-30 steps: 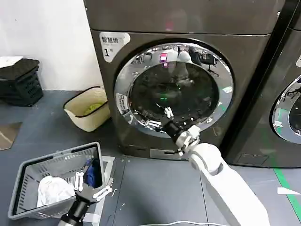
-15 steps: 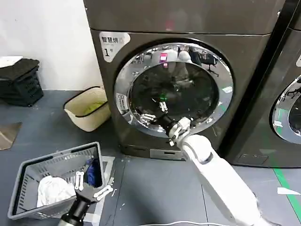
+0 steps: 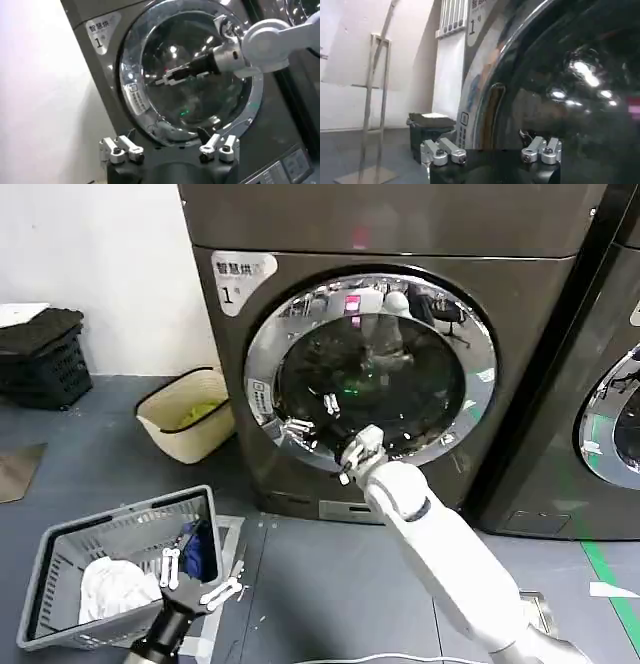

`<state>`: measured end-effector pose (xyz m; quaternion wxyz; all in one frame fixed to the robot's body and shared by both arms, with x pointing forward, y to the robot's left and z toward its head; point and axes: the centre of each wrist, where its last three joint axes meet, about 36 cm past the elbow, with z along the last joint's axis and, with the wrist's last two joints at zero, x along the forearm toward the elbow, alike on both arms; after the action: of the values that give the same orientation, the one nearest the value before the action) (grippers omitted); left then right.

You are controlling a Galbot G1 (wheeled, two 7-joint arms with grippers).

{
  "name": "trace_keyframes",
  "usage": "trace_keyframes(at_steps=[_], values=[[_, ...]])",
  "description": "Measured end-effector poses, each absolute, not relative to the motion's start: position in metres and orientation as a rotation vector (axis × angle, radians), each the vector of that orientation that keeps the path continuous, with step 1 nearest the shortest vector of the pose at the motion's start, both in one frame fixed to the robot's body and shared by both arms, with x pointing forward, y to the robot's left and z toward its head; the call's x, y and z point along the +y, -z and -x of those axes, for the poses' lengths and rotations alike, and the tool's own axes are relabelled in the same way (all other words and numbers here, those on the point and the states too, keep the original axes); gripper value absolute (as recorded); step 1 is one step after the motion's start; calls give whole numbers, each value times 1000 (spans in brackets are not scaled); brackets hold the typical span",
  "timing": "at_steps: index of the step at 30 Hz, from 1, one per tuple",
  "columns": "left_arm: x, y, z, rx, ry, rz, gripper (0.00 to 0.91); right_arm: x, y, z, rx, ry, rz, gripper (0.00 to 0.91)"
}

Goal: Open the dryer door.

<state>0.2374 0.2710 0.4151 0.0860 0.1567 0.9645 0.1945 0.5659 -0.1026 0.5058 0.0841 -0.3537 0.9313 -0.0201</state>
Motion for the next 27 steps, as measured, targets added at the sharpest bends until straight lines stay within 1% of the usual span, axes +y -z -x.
trace_keyframes(at_steps=[27], values=[[272, -418, -236, 2871, -574, -460, 907, -74, -505, -586, 2762, 84, 1171, 907]])
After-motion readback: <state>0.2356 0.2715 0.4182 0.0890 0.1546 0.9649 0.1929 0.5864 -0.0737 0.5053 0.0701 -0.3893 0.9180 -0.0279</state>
